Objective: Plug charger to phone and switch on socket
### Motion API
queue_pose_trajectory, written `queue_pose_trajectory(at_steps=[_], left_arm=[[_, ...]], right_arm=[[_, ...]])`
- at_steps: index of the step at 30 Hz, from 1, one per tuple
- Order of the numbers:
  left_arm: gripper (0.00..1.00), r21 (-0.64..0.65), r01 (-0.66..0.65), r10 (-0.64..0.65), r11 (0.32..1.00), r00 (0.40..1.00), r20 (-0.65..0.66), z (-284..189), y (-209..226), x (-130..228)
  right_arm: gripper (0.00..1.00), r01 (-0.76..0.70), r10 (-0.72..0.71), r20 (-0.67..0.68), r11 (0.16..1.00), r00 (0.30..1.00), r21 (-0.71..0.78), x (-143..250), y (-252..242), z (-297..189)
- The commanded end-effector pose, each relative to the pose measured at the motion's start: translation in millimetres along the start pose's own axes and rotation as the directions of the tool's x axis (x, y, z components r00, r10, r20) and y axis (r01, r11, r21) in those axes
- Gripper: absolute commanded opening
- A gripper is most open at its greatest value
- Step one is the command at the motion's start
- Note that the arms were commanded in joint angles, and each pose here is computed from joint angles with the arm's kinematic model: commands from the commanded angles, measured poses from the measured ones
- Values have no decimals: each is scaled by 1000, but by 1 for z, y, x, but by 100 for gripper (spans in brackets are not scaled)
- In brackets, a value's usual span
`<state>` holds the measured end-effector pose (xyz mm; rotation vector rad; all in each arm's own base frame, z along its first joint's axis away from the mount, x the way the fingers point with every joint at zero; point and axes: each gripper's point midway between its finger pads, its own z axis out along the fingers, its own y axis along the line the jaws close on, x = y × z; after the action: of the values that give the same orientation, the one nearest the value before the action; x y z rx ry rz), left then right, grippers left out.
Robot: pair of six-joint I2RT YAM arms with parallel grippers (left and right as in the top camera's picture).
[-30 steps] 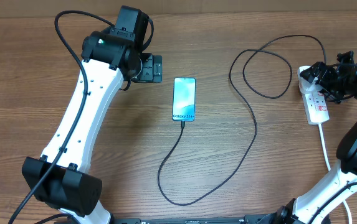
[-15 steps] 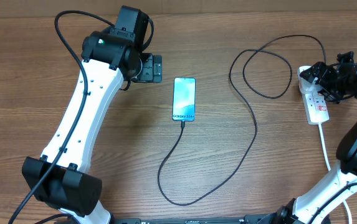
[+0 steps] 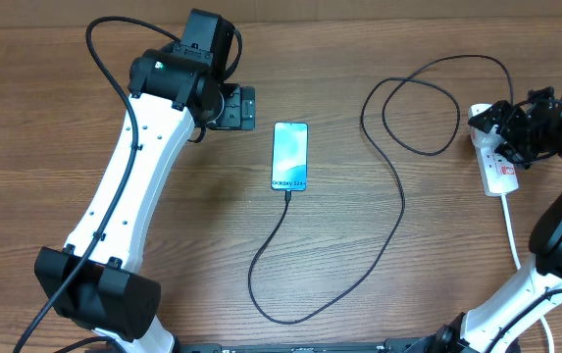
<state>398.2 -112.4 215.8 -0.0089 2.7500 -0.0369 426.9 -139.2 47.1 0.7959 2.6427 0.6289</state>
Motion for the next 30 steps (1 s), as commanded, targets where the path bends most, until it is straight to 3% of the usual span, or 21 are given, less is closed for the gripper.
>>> queue_pose_trajectory(at_steps=[1,15,26,30], left_arm=[[100,-11,-18,18,1000,1000,8,-2,2,-2],[99,-11,-18,18,1000,1000,8,-2,2,-2],[100,-11,-18,18,1000,1000,8,-2,2,-2],[99,-11,-18,18,1000,1000,8,-2,2,-2]], right_arm=[[93,-47,48,-69,999,996,12,21,-5,17],[91,-82,83,-58,996,995,30,14,-11,-5],[93,-83,75,119,994,990,65,6,22,-107],[100,-67,57,185,997,981,49,21,48,-152]])
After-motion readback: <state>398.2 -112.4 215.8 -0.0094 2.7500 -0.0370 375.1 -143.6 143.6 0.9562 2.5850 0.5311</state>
